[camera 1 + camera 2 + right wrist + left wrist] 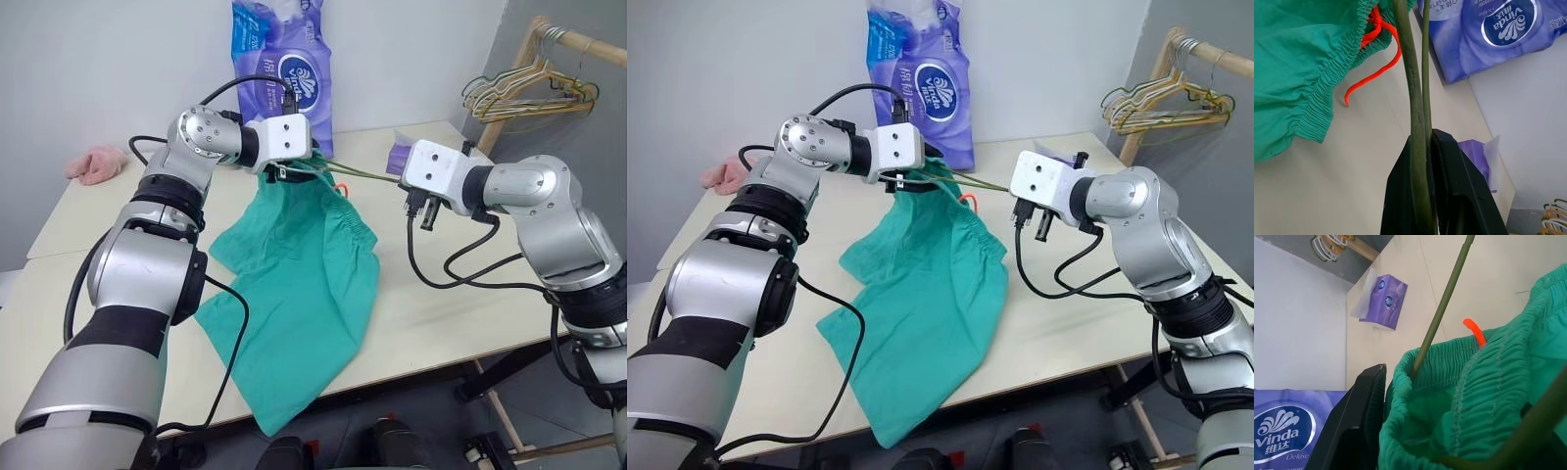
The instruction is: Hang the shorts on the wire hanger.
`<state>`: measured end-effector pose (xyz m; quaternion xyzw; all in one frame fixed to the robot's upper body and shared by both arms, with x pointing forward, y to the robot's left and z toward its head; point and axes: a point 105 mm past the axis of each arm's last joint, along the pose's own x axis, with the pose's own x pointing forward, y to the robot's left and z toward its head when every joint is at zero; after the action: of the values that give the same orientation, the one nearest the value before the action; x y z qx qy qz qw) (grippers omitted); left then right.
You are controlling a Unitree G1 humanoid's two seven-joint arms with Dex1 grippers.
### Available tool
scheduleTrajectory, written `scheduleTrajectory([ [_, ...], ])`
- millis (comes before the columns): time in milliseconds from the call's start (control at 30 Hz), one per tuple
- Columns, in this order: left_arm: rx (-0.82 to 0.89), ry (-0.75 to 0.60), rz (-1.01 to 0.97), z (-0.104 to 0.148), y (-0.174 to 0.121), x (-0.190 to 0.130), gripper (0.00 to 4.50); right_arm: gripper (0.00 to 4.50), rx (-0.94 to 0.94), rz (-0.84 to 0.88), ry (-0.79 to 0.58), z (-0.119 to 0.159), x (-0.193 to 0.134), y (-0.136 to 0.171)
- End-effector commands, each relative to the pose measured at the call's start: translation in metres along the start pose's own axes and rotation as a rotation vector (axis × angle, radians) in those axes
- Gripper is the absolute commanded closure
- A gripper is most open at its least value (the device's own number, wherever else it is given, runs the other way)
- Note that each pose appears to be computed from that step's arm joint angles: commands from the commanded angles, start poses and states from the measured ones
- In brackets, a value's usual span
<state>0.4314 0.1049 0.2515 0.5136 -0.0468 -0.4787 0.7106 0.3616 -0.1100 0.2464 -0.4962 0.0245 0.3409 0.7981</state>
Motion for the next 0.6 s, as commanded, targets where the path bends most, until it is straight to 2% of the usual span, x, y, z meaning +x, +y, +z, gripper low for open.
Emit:
scheduleTrajectory([
  [33, 0.1, -0.006, -0.011, 0.0141, 0.0075, -0.0015, 2.18, 4.49, -0.031, -0.121, -0.013, 0.0101, -0.0149, -0.0293],
  [100, 0.11, -0.01, 0.005, 0.0154, 0.0093, -0.002, 2.18, 4.49, -0.034, -0.127, -0.014, 0.0104, -0.0151, -0.0306],
  [300, 0.106, -0.003, 0.0, 0.0151, 0.0101, -0.0023, 0.15, 4.5, -0.039, -0.137, -0.02, 0.0124, -0.0156, -0.0344],
  [333, 0.108, -0.005, 0.001, 0.0157, 0.0103, -0.0022, 0.03, 4.5, -0.039, -0.137, -0.021, 0.0125, -0.0157, -0.0345],
  [600, 0.167, 0.063, -0.012, 0.0077, 0.0064, 0.0008, 0.03, 4.5, -0.049, -0.144, -0.035, 0.0159, -0.0165, -0.035],
])
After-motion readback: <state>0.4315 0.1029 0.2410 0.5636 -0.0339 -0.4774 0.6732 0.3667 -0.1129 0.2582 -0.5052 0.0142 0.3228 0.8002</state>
